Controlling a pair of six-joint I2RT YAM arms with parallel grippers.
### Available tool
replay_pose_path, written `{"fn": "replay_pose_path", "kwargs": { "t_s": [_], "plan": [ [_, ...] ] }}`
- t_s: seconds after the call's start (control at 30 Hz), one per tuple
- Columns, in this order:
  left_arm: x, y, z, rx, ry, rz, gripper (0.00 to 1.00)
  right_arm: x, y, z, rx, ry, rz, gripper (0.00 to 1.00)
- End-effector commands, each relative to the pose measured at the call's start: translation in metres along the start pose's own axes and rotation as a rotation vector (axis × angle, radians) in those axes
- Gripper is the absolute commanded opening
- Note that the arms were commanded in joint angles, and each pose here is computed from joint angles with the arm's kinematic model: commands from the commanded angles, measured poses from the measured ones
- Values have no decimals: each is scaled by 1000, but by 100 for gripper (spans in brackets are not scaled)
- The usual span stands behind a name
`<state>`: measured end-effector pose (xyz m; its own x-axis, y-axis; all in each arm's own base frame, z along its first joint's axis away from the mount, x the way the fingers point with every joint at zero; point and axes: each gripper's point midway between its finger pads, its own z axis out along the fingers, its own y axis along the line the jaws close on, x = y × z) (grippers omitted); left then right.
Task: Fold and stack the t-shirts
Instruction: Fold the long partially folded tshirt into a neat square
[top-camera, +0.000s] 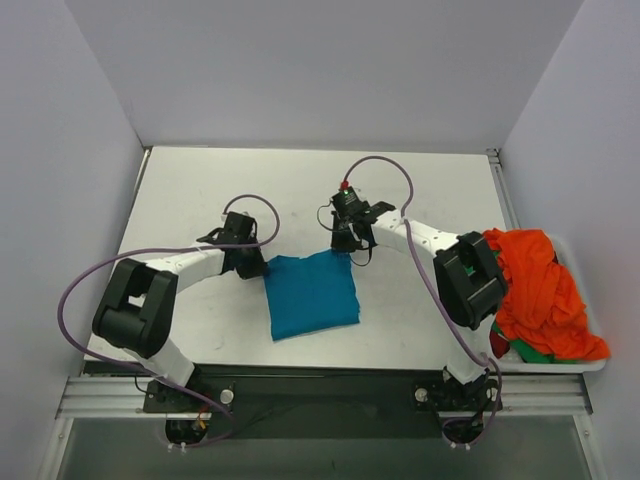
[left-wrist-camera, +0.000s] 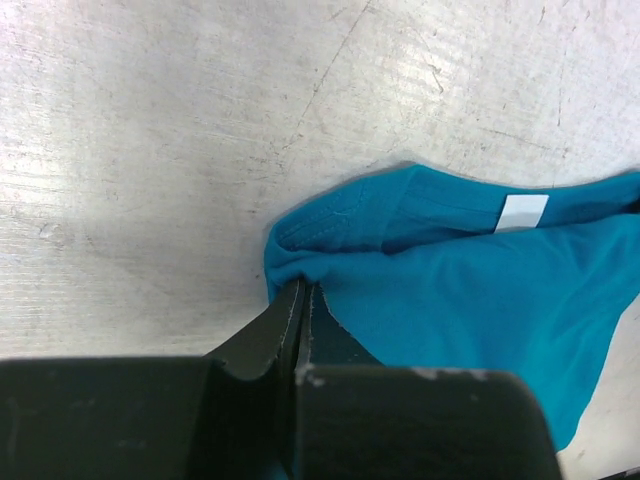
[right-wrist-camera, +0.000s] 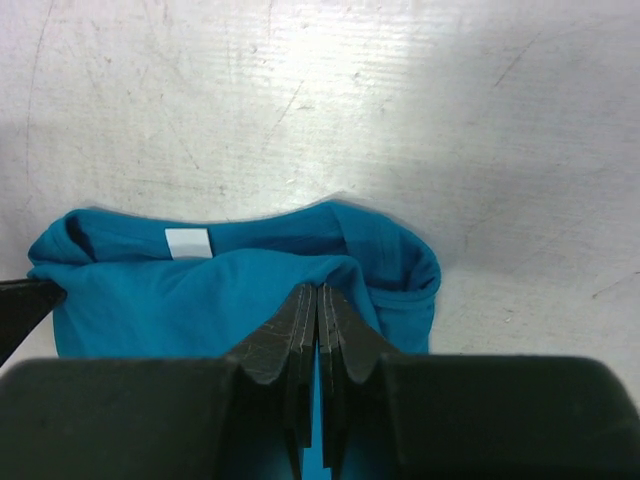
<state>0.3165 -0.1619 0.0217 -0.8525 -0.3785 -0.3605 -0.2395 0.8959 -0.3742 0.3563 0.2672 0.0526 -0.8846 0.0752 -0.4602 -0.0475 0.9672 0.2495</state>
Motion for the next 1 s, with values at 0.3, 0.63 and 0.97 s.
{"fn": "replay_pose_path", "kwargs": {
  "t_s": [0.3,0.63,0.97],
  "plan": [
    [-23,-10,-2,13,-46,18,0,-21,-30,11,67,8,36,1],
    [-56,-50,-51,138,-129,48,42,-24,-12,-48,2,-50,9,32],
    [-43,-41,-88,231,-139,-21,41,55,54,-83,-114,-16,-148,27]
  ]
}}
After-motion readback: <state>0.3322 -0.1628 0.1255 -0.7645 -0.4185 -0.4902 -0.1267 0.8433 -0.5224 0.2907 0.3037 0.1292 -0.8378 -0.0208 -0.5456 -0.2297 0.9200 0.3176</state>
